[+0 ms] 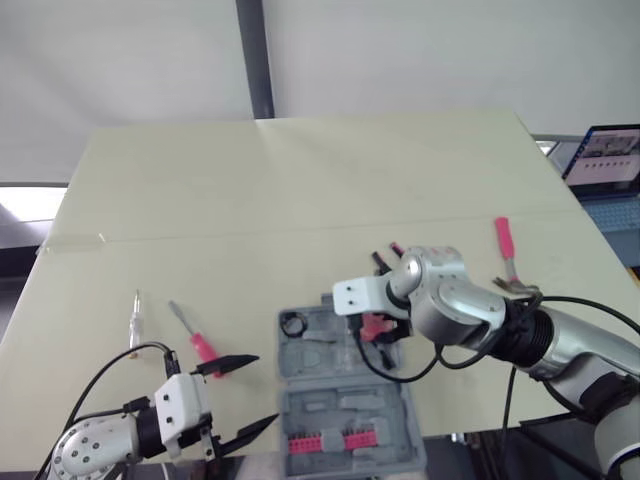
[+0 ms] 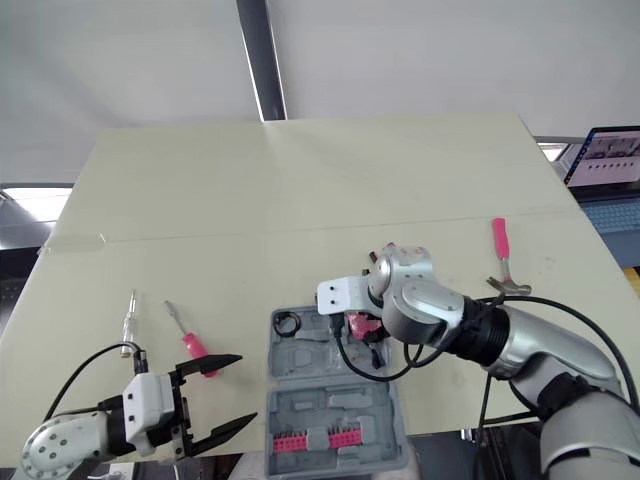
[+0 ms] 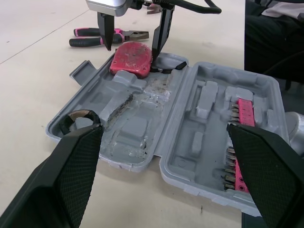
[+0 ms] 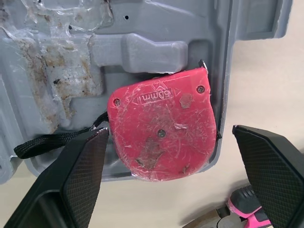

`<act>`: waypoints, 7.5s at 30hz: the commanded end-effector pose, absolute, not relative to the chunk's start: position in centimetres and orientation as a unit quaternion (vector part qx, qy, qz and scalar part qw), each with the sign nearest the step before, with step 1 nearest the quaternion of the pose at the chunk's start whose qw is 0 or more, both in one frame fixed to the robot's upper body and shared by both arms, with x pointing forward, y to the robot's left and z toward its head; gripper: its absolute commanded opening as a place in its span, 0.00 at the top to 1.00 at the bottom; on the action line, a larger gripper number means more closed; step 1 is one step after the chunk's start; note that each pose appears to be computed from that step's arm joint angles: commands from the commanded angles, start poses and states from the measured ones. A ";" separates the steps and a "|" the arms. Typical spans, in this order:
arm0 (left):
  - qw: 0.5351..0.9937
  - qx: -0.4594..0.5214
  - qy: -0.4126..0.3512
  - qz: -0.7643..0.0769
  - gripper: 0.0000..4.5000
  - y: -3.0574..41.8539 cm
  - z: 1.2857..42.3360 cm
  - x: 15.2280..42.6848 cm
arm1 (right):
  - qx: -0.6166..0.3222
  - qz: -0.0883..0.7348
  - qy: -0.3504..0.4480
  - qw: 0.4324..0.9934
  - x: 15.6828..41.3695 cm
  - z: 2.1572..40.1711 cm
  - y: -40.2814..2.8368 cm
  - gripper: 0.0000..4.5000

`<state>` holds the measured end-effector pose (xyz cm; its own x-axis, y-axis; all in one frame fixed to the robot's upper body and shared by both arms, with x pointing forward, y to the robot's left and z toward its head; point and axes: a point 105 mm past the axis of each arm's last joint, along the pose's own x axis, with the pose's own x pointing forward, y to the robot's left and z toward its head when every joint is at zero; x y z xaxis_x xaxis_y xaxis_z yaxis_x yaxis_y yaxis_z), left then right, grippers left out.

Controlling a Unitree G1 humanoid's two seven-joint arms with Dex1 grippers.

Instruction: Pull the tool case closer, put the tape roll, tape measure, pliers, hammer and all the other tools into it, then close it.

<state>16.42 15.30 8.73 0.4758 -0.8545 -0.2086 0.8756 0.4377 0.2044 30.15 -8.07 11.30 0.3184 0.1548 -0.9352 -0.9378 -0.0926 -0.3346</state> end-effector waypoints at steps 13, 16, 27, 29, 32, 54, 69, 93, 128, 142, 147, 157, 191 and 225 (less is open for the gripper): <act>0.847 0.151 0.012 -0.510 0.00 15.0 9.7 16.8 | -0.326 0.555 0.164 0.748 29.6 14.7 -12.2 0.63; 0.846 0.152 0.011 -0.511 0.00 15.0 9.8 16.9 | -0.295 0.570 0.142 0.754 29.5 14.3 -12.6 0.63; 0.844 0.158 0.014 -0.512 0.00 15.2 9.9 16.8 | -0.251 0.589 0.107 0.761 29.9 11.5 -13.5 0.63; 0.845 0.158 0.013 -0.511 0.00 15.2 10.0 16.8 | -0.248 0.589 0.111 0.761 30.1 10.8 -13.6 0.63; 0.850 0.154 0.011 -0.504 0.00 15.4 10.2 17.0 | -0.240 0.584 0.114 0.767 30.3 9.9 -13.8 0.63; 0.845 0.164 0.014 -0.508 0.00 15.6 10.4 17.1 | -0.208 0.577 0.155 0.774 29.2 6.8 -13.3 0.63; 0.842 0.168 0.013 -0.512 0.00 15.4 10.5 17.0 | -0.230 0.548 0.210 0.776 28.7 3.5 -14.1 0.63; 0.854 0.152 0.003 -0.498 0.00 15.5 11.1 17.6 | -0.231 0.531 0.301 0.758 27.7 0.5 -15.0 0.63; 0.902 0.067 0.065 -0.421 0.00 17.7 10.3 18.2 | -0.082 0.467 0.138 0.869 25.5 12.7 -15.9 0.63; 0.920 0.068 0.129 -0.365 0.00 20.4 7.1 12.8 | -0.091 0.409 0.282 0.863 16.4 8.5 -23.7 0.00; 0.917 0.065 0.153 -0.363 0.00 20.8 6.5 10.4 | -0.088 0.404 0.297 0.860 15.2 7.7 -25.3 0.00; 0.916 0.069 0.120 -0.377 0.00 20.1 7.5 11.2 | -0.093 0.403 0.291 0.863 15.8 7.3 -25.8 0.00; 0.881 0.057 -0.027 -0.468 0.00 13.6 12.4 18.6 | -0.094 0.217 0.224 0.945 29.2 7.6 -23.7 0.00; 0.895 0.075 -0.036 -0.438 0.00 11.4 15.7 19.7 | -0.075 0.290 0.228 0.926 33.7 6.0 -19.1 0.00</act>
